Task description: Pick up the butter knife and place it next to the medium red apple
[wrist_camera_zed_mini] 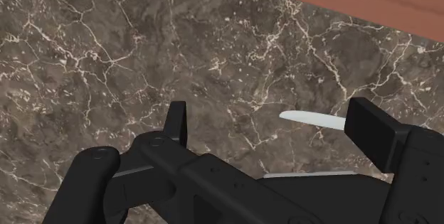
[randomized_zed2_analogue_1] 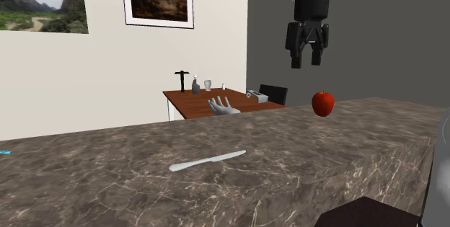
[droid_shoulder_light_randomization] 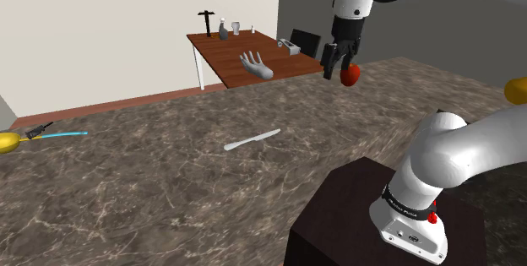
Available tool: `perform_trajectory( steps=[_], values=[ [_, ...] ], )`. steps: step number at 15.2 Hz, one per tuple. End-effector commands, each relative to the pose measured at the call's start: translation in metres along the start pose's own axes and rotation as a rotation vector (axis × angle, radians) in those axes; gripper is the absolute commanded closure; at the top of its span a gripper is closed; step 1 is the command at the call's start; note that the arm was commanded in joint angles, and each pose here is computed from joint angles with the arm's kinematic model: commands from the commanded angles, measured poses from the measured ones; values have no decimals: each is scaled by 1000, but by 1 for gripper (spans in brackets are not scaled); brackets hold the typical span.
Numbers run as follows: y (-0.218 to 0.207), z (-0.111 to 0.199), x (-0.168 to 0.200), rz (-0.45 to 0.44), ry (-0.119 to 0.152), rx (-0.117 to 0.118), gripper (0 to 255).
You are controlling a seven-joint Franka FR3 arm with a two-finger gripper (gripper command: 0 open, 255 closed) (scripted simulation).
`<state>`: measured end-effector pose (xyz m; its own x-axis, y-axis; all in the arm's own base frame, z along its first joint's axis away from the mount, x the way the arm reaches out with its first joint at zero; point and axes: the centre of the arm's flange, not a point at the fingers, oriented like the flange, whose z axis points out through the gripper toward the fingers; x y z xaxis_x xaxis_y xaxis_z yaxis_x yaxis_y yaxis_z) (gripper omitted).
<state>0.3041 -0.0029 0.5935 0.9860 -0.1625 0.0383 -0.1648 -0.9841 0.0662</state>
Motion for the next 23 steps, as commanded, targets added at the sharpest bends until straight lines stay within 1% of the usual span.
perform_trajectory(
  steps=[1, 6, 11, 17, 23],
  values=[
    [0, 0, 0, 0, 0, 0, 0],
    [-11, 46, 39, -238, 37, 37, 0],
    [-33, 91, 75, -476, 74, 74, 0],
    [-72, 141, 112, -762, 118, 118, 0],
    [-123, 187, 139, -1048, 162, 162, 0]
  ],
)
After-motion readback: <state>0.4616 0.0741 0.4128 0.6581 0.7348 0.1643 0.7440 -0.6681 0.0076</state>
